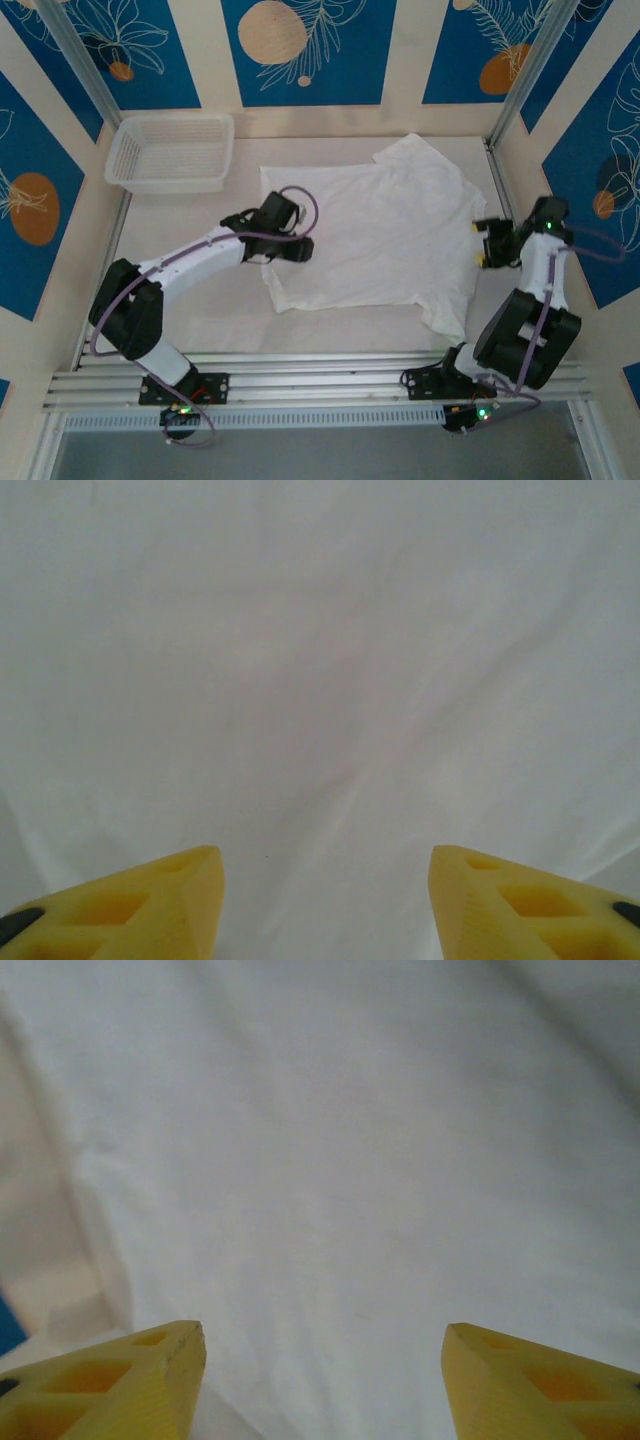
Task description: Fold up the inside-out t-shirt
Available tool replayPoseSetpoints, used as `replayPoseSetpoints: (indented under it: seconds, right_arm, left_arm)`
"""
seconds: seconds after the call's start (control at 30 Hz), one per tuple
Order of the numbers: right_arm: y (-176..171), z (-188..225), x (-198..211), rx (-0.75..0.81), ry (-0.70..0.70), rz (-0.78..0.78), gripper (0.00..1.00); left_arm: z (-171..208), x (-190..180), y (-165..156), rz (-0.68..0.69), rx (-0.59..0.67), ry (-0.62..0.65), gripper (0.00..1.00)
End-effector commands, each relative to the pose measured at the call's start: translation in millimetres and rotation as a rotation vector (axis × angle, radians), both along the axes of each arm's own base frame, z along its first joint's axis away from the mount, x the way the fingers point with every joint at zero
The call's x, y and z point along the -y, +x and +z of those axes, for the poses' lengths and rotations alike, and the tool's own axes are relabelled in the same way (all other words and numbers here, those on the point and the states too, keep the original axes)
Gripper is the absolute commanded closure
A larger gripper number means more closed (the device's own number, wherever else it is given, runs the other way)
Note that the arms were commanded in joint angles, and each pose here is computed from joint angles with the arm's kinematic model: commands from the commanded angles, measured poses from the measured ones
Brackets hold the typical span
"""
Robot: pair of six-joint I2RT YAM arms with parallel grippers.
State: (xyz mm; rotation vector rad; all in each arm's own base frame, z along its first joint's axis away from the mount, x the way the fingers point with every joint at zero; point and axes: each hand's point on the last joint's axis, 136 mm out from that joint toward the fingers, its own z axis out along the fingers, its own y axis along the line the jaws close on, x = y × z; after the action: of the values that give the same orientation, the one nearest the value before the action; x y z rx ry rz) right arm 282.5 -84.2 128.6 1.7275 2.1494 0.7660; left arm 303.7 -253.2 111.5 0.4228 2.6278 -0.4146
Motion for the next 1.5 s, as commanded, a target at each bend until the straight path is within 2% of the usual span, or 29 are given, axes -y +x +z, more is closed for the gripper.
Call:
replayPoseSetpoints:
  seconds: [0.0, 0.13, 0.23, 0.3, 0.37, 0.4, 0.47, 0.5, 0.63, 0.7, 0.83, 0.9, 1.03, 1.1, 1.17, 1.3, 1.47]
  right_arm:
    - [-40.5, -19.2, 4.7, -0.081, -0.012, -0.122, 0.33]
    - [-53.0, -52.9, -11.7, -0.135, 0.038, -0.107, 0.32]
    - [-51.4, -76.0, -26.7, -0.173, 0.071, -0.052, 0.37]
    - [-49.9, -84.9, -36.6, -0.196, 0.082, -0.016, 0.48]
    - [-44.5, -85.0, -44.5, -0.193, 0.072, 0.025, 0.76]
    - [-43.3, -83.1, -46.9, -0.196, 0.062, 0.037, 0.85]
    - [-35.9, -69.3, -51.9, -0.163, 0.029, 0.078, 0.97]
    - [-33.5, -61.1, -54.5, -0.150, 0.015, 0.090, 0.99]
    - [-20.5, -22.2, -81.1, -0.038, -0.056, 0.176, 1.00]
    - [-19.0, -12.4, -93.6, -0.012, -0.098, 0.213, 1.00]
    - [-19.8, -11.6, -111.1, -0.004, -0.151, 0.297, 1.00]
    - [-24.0, -13.8, -114.9, -0.024, -0.165, 0.328, 0.94]
    - [-42.2, -20.5, -112.1, -0.078, -0.192, 0.336, 0.76]
    - [-55.8, -26.7, -104.2, -0.122, -0.219, 0.299, 0.66]
    - [-72.1, -34.8, -92.1, -0.183, -0.251, 0.236, 0.62]
    - [-91.8, -46.7, -77.6, -0.254, -0.257, 0.146, 0.61]
    - [-87.2, -47.8, -82.5, -0.219, -0.216, 0.150, 0.61]
  left_arm:
    - [-0.8, -27.7, -1.6, 0.087, 0.065, 0.066, 0.43]
    - [-29.1, -40.6, -15.5, 0.103, 0.009, 0.107, 0.42]
    - [-45.3, -38.5, -22.5, 0.097, -0.058, 0.106, 0.42]
    - [-54.9, -37.6, -27.6, 0.103, -0.100, 0.098, 0.42]
    - [-62.0, -40.8, -31.8, 0.130, -0.128, 0.090, 0.44]
    - [-65.0, -43.5, -34.0, 0.144, -0.140, 0.090, 0.46]
    - [-69.9, -52.2, -38.1, 0.180, -0.159, 0.101, 0.55]
    - [-71.3, -56.3, -39.6, 0.195, -0.163, 0.107, 0.60]
    - [-76.9, -85.8, -39.1, 0.273, -0.155, 0.154, 0.90]
    - [-75.6, -102.3, -31.8, 0.309, -0.127, 0.164, 1.00]
    - [-67.2, -122.7, -15.0, 0.341, -0.084, 0.159, 1.00]
    - [-57.4, -122.7, -13.1, 0.333, -0.065, 0.141, 1.00]
    - [-30.1, -115.2, -21.8, 0.320, -0.045, 0.062, 0.67]
    - [-18.0, -112.3, -31.9, 0.310, -0.034, 0.059, 0.61]
    - [-10.5, -111.9, -46.5, 0.292, -0.029, 0.119, 0.60]
    - [-14.2, -113.5, -69.3, 0.280, -0.051, 0.262, 0.69]
    - [-38.4, -100.6, -76.9, 0.309, -0.120, 0.279, 0.71]
